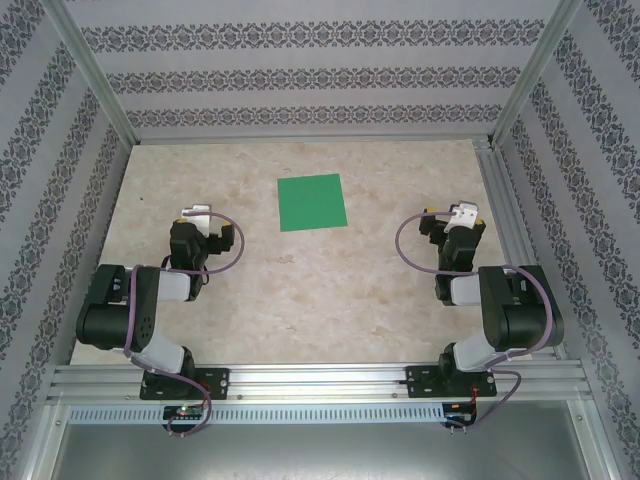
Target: Fold a paper plane with a square sheet of paper (pick it up from the middle)
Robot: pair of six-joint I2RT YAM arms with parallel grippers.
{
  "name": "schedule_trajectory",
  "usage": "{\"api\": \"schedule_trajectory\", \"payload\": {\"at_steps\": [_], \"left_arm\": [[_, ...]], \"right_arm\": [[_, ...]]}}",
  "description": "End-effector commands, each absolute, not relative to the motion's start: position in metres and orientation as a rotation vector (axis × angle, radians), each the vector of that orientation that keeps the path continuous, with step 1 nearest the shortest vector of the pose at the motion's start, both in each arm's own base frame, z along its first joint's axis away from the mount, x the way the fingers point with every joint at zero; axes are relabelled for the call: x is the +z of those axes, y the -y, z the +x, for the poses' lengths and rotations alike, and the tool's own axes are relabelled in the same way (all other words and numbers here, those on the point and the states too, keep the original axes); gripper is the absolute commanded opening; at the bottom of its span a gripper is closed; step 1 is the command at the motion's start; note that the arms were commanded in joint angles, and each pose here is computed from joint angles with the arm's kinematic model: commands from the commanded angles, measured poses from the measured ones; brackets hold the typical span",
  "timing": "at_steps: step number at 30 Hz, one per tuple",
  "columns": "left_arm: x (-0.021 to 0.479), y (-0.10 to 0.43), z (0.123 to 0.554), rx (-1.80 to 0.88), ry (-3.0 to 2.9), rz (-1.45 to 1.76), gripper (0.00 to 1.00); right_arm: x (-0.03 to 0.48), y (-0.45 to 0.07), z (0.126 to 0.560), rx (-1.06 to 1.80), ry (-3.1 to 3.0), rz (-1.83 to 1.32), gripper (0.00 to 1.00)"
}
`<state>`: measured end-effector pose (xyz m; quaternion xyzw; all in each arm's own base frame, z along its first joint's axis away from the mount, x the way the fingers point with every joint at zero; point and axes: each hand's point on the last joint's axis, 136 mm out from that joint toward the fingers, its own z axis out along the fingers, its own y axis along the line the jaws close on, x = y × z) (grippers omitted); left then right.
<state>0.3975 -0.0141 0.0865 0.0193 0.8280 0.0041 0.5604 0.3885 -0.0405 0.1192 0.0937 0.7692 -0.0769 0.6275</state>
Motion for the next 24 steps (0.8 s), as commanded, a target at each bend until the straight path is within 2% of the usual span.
{"api": "schedule_trajectory", "payload": {"at_steps": [1, 24], "left_arm": [[0.1022, 0.0208, 0.4068, -0.005, -1.889, 0.073, 1.00], [0.1031, 0.0201, 0.4068, -0.004, -1.886, 0.072, 1.00]], "right_arm": [[0.1278, 0.0395, 0.3909, -0.190, -1.729, 0.206, 0.98], [0.1287, 0.0387, 0.3886, -0.186, -1.715, 0.201, 0.98]]}}
